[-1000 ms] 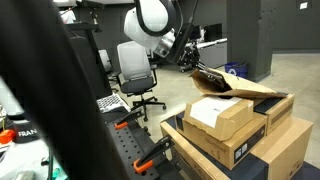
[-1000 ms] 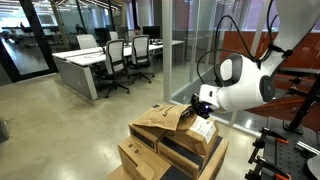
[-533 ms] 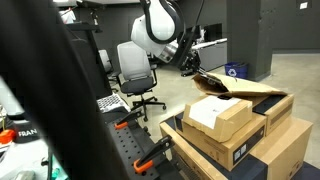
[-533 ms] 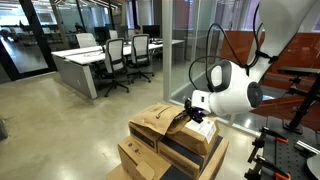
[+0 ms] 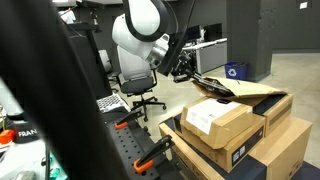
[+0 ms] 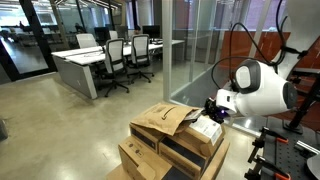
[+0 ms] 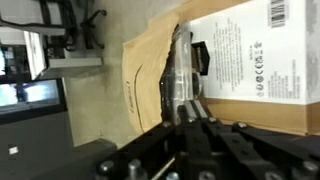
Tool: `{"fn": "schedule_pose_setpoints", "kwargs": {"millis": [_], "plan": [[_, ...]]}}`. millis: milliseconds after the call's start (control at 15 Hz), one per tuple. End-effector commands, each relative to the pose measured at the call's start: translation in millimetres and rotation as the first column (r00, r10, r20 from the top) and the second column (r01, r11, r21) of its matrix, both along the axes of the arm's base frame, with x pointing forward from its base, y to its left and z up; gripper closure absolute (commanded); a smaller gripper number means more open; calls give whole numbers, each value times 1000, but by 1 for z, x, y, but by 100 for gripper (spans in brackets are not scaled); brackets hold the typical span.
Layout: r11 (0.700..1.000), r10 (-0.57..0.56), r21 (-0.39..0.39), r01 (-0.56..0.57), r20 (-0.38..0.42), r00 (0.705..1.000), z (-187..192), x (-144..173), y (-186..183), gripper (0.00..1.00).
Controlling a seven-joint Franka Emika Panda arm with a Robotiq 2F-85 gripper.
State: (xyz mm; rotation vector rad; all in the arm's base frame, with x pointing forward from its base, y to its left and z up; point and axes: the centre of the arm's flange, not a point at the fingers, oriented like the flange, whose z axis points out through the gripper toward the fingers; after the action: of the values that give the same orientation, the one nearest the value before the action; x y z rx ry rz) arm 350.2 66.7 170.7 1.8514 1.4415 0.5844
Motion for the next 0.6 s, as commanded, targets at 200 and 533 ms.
{"fn": "schedule_pose_setpoints", "kwargs": {"millis": [200, 533], "plan": [[999, 40, 5, -40, 49, 998, 11, 12, 12, 100], [999, 42, 0, -42, 56, 998, 18, 5, 5, 100]]}}
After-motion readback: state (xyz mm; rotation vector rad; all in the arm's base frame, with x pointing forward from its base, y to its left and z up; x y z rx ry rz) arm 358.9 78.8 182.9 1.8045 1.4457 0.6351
